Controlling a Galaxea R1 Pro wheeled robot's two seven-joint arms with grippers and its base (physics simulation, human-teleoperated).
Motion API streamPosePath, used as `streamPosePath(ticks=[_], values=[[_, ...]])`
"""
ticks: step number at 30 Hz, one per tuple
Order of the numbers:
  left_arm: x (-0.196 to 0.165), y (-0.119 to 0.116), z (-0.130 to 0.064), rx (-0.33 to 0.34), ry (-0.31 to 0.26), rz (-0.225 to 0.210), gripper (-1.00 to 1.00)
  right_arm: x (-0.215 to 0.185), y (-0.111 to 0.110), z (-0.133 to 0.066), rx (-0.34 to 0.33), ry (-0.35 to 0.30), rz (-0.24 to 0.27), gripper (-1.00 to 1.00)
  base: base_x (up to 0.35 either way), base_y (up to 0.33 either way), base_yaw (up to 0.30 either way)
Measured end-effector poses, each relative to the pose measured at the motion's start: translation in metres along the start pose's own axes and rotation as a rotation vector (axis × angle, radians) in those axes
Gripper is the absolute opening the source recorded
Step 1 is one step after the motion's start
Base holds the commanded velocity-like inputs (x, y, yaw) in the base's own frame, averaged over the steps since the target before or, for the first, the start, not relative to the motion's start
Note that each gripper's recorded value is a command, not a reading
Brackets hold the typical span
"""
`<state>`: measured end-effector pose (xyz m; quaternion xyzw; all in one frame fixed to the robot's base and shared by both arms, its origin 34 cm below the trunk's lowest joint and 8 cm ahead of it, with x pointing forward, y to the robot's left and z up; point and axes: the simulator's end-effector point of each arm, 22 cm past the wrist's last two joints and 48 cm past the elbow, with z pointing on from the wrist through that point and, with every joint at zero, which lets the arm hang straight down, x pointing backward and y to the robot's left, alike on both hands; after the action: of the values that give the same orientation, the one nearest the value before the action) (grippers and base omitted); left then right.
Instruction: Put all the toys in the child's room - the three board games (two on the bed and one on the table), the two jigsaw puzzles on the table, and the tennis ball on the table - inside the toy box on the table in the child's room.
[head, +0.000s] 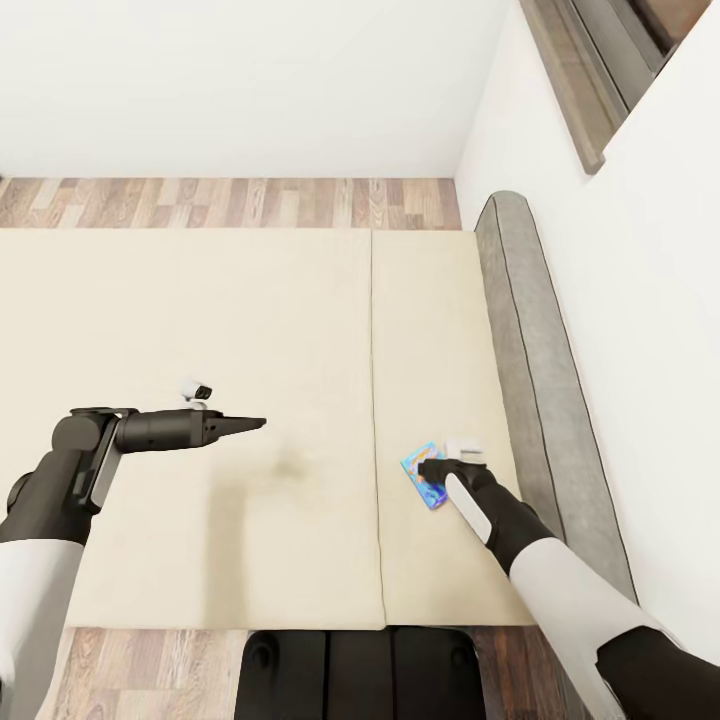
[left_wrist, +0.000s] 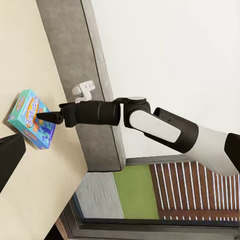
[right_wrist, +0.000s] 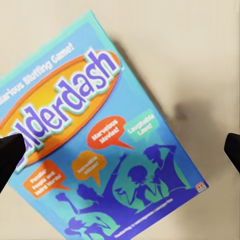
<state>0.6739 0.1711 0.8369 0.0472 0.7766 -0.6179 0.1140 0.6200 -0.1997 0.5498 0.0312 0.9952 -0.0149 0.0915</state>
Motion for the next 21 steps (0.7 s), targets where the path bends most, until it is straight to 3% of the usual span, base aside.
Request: streamPosePath(ticks=[11, 21], values=[[0.0, 0.0, 0.001, 0.001, 0.001, 0.0, 1.0, -0.015, 0.004, -0.001, -0.022, -0.021, -0.022, 1.0, 0.0, 0.0, 0.0], [0.0, 0.0, 0.001, 0.001, 0.001, 0.0, 1.0, -0.036, 0.038, -0.007, -0.185, -0.051, -0.066, 1.0, 0.0, 0.0, 0.0]])
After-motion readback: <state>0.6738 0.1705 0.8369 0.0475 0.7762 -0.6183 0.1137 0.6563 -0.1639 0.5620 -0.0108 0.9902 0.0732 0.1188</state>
